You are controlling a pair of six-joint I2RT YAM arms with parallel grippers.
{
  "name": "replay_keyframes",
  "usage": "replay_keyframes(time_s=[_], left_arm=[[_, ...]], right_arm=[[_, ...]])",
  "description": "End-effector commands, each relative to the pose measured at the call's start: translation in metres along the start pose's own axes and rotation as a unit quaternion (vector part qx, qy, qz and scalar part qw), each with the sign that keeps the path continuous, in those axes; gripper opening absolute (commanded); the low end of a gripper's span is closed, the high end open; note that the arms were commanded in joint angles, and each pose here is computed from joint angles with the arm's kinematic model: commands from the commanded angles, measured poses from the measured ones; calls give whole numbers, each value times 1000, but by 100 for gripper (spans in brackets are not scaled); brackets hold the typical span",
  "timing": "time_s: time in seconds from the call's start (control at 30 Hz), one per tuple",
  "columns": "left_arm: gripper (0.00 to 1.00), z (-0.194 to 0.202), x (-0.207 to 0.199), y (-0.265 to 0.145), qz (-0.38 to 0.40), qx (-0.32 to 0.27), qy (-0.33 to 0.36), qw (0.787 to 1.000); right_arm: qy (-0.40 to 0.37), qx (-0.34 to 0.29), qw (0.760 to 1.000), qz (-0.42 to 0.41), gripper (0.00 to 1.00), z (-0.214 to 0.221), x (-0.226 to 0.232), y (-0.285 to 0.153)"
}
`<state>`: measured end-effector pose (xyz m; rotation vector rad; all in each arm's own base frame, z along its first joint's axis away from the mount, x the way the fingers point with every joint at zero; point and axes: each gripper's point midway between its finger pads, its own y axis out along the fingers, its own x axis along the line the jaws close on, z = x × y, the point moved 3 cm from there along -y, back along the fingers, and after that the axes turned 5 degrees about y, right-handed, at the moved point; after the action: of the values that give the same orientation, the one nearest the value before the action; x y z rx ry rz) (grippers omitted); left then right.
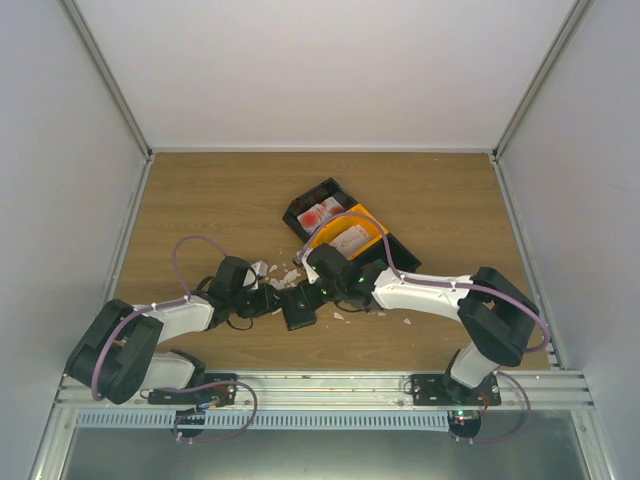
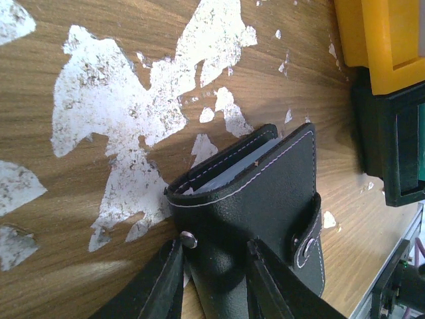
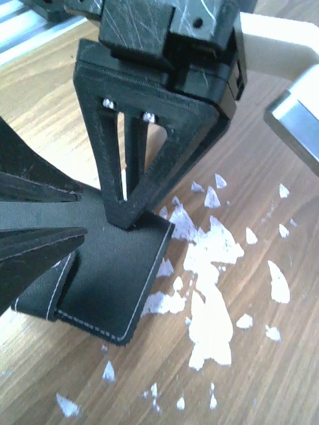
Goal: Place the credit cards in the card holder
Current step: Close the card holder at the center of the board.
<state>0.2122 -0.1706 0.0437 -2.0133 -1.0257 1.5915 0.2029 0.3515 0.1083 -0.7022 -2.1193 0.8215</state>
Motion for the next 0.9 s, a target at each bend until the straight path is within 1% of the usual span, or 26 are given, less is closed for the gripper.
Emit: replay_keyframes(time_s=[0.0, 0.13, 0.37, 0.53, 0.7, 0.87], left_arm=[[29, 8, 8, 2, -21, 11, -2, 1000], [29, 9, 9, 2, -22, 12, -3, 1000], [29, 9, 8, 2, -20, 13, -2, 1000], [29, 8, 8, 2, -20, 13, -2, 1000], [29, 9, 9, 3, -20, 14, -1, 1000], [29, 8, 8, 2, -19, 12, 0, 1000]], right_arm=[[24, -8, 998, 64, 12, 3, -24, -1], [27, 18, 995, 93, 9, 13, -36, 10], [16, 41, 997, 71, 8, 20, -31, 23], [15, 54, 996, 75, 9, 26, -34, 30], [13, 52, 995, 79, 11, 27, -34, 28], [12, 34, 996, 82, 15, 21, -31, 20]])
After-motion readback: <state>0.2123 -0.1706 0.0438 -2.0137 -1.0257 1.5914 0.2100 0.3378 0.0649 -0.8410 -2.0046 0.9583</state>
